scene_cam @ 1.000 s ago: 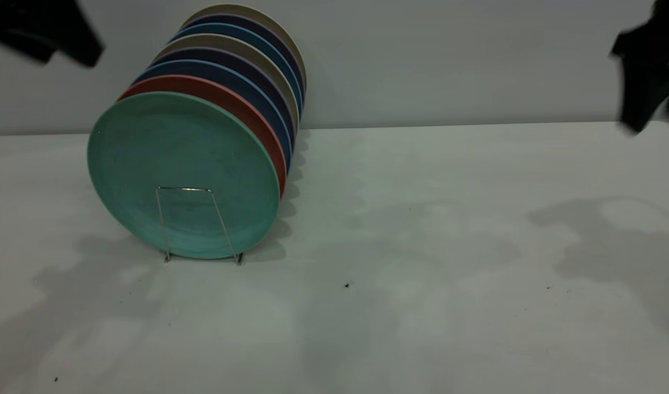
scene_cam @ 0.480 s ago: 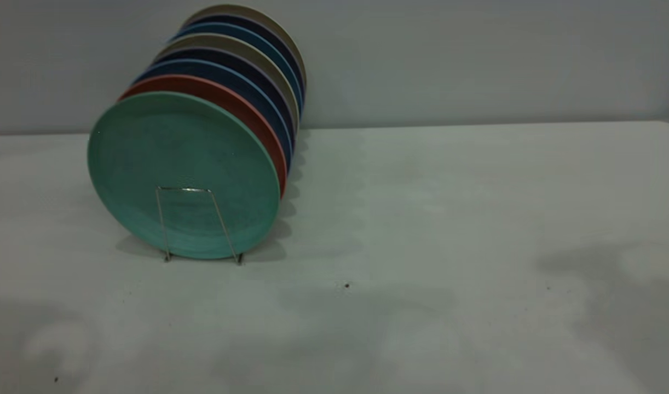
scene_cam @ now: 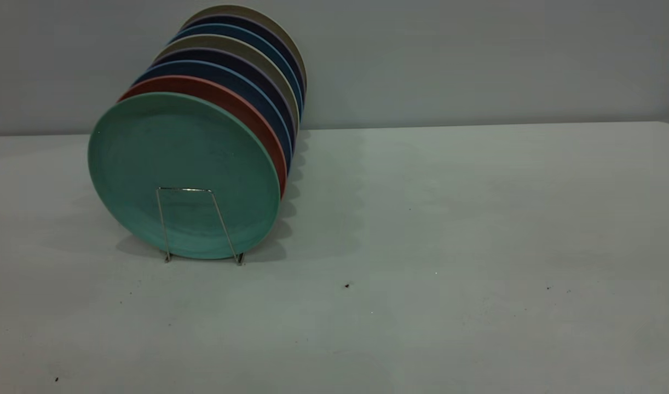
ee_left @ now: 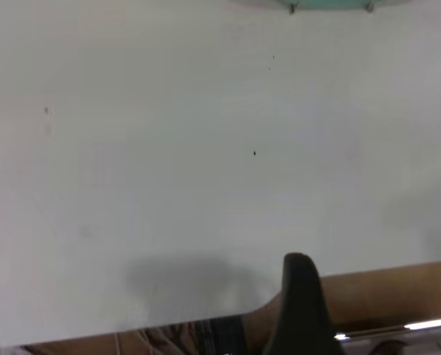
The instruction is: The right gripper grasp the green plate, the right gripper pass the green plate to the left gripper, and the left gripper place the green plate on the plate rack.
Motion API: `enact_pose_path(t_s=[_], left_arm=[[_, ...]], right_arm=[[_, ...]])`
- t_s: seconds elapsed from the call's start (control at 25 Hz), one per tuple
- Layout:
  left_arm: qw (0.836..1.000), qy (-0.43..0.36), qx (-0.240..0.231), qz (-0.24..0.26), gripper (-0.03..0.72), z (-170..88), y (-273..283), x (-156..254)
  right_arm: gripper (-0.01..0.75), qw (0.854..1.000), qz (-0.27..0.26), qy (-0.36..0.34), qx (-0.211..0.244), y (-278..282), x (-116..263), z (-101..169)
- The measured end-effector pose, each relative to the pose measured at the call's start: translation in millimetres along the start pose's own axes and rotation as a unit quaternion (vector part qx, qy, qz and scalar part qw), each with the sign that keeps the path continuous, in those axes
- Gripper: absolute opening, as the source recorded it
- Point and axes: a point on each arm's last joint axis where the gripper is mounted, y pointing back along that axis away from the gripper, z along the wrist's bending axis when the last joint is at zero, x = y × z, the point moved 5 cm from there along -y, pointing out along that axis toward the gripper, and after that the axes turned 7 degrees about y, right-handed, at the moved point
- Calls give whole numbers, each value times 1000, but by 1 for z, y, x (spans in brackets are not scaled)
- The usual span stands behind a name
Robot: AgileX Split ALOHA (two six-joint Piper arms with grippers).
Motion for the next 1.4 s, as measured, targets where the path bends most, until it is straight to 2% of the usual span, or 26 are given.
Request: enact_pose_path(t_s=[0.32,0.6,0.84,1.4], left_arm=[[998,-13,5,-56,553,7,-4,63],[991,-25,12,-131,553,8,5,86],[988,-31,13,-153,553,9,9,94],[988,-33,12,-152,553,9,6,95]], right_arm=[[546,998,-49,41,0,-3,73,11],[546,993,-92,68,9,-22,110,16],[546,985,-153,75,6,-16,112,21],[546,986,-148,71,-16,-20,115,27]])
